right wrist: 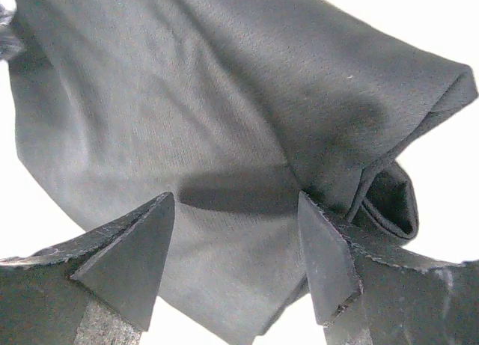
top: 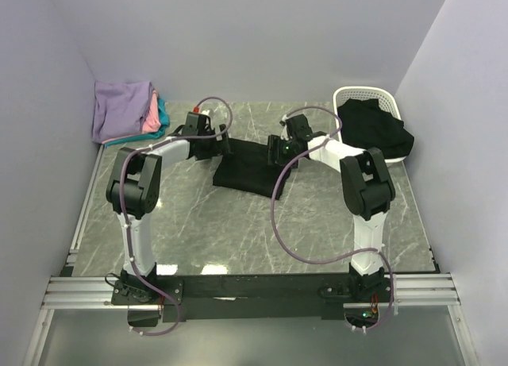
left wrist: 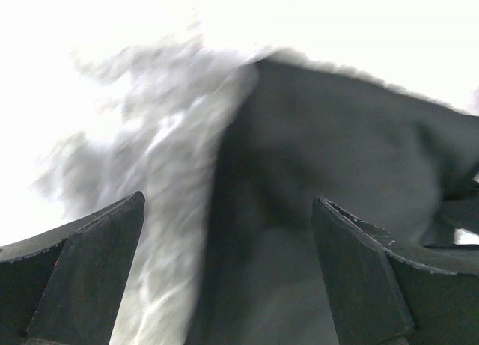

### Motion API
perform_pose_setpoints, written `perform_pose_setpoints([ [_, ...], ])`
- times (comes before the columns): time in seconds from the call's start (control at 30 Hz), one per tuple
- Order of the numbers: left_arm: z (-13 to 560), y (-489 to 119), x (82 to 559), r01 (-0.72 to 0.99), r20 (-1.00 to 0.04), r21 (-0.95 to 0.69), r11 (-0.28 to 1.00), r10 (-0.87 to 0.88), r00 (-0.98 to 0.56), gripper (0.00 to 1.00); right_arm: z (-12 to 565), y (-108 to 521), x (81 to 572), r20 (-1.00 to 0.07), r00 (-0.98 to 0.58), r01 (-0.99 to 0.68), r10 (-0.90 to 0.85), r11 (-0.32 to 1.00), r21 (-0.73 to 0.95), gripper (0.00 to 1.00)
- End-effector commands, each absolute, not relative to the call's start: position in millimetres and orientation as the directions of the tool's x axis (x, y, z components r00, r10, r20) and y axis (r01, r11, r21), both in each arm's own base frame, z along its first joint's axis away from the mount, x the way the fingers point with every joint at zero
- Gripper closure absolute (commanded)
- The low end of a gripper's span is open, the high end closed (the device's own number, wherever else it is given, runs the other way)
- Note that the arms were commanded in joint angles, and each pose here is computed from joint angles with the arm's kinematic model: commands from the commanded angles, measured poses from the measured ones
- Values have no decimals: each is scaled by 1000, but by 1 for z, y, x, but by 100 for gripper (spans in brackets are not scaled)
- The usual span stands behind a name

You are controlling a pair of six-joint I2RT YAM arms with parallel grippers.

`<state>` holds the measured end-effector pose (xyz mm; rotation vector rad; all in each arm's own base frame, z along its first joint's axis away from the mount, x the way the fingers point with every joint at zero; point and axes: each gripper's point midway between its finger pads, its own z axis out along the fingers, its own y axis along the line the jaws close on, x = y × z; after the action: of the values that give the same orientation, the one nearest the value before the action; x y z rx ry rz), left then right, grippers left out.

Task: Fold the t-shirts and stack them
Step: Fold the tshirt

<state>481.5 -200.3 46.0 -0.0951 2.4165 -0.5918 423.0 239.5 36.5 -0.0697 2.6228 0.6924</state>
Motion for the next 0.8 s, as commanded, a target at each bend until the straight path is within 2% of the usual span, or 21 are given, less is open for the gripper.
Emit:
perform_pose_setpoints([
  [0.0, 64, -179, 470, 38, -598, -386, 922, -219, -771, 1, 37, 197, 414, -438, -896, -98, 74, 929, 357, 26],
  [0.2, 87, -186, 465, 75, -615, -429, 900, -231, -754, 0, 82, 195, 415, -519, -850, -136, 85, 918, 373, 25],
  [0.3, 89, -188, 464, 81, -613, -434, 897, -229, -756, 0, 87, 189, 411, -528, -843, -112, 103, 926, 360, 25],
  [0.43, 88, -194, 465, 97, -607, -448, 889, -222, -763, 1, 79, 178, 409, -509, -852, -69, 119, 940, 336, 25],
  [0.77, 83, -202, 468, 110, -594, -466, 878, -218, -775, 1, 53, 187, 413, -459, -873, -42, 163, 914, 403, 25],
])
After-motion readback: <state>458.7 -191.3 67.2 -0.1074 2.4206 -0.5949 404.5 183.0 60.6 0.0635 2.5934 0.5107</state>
